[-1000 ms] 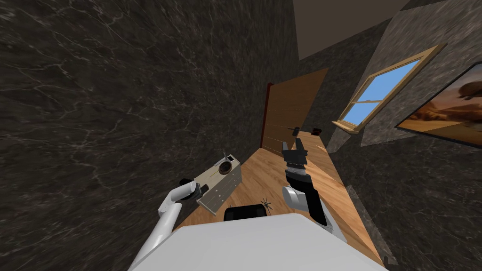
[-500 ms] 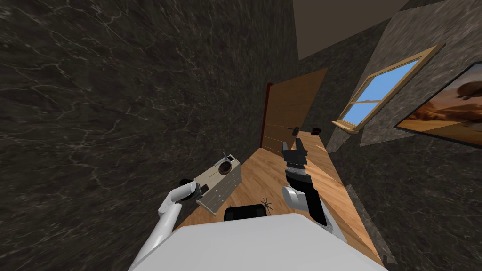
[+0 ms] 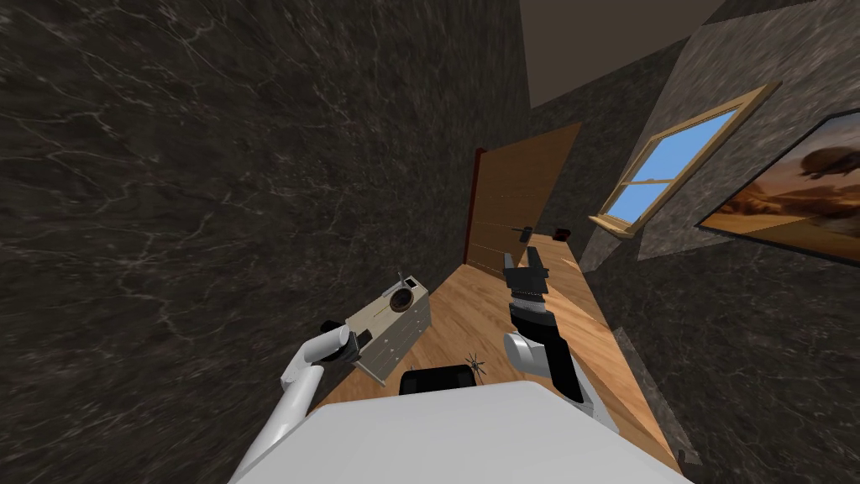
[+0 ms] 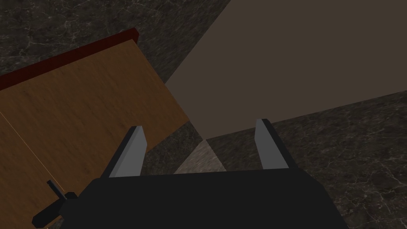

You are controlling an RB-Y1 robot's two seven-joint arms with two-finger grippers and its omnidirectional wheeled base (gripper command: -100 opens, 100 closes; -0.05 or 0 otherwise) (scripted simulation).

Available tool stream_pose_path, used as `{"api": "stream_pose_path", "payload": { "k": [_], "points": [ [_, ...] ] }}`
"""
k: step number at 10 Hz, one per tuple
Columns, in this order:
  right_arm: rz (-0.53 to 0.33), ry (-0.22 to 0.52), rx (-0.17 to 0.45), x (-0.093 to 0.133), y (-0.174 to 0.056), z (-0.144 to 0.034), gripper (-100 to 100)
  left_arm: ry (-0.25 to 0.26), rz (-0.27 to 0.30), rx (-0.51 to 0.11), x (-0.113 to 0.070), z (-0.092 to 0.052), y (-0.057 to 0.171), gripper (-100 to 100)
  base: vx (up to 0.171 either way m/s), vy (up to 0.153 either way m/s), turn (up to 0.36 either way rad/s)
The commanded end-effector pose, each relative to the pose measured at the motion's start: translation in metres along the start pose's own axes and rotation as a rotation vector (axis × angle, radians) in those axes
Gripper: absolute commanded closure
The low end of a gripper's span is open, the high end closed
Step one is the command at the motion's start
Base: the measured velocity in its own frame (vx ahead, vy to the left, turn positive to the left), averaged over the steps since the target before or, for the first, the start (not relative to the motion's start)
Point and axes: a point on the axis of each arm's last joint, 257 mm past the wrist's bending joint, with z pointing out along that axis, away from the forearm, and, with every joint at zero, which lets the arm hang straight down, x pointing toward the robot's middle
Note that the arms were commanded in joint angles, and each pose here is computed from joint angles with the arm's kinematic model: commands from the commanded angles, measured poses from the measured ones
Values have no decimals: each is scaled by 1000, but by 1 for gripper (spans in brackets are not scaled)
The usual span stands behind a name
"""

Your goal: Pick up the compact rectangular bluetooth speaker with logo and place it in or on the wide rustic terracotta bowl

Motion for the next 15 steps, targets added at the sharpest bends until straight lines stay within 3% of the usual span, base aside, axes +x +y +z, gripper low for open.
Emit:
{"api": "stream_pose_path", "payload": {
  "k": [1,7,8,13,15],
  "points": [
    [0,0,0,0,0,0,0,0,0,0,0,0,0,-100,6,-8,25],
    [0,0,0,0,0,0,0,0,0,0,0,0,0,-100,1,-1,1],
    [0,0,0,0,0,0,0,3,-54,-7,-7,1,2,-100,-40,57,-51],
    [0,0,0,0,0,0,0,8,-198,-26,-24,2,9,-100,-33,124,-53],
    [0,0,0,0,0,0,0,-3,-230,-56,-27,1,18,-100,46,100,-35]
  ]
}}
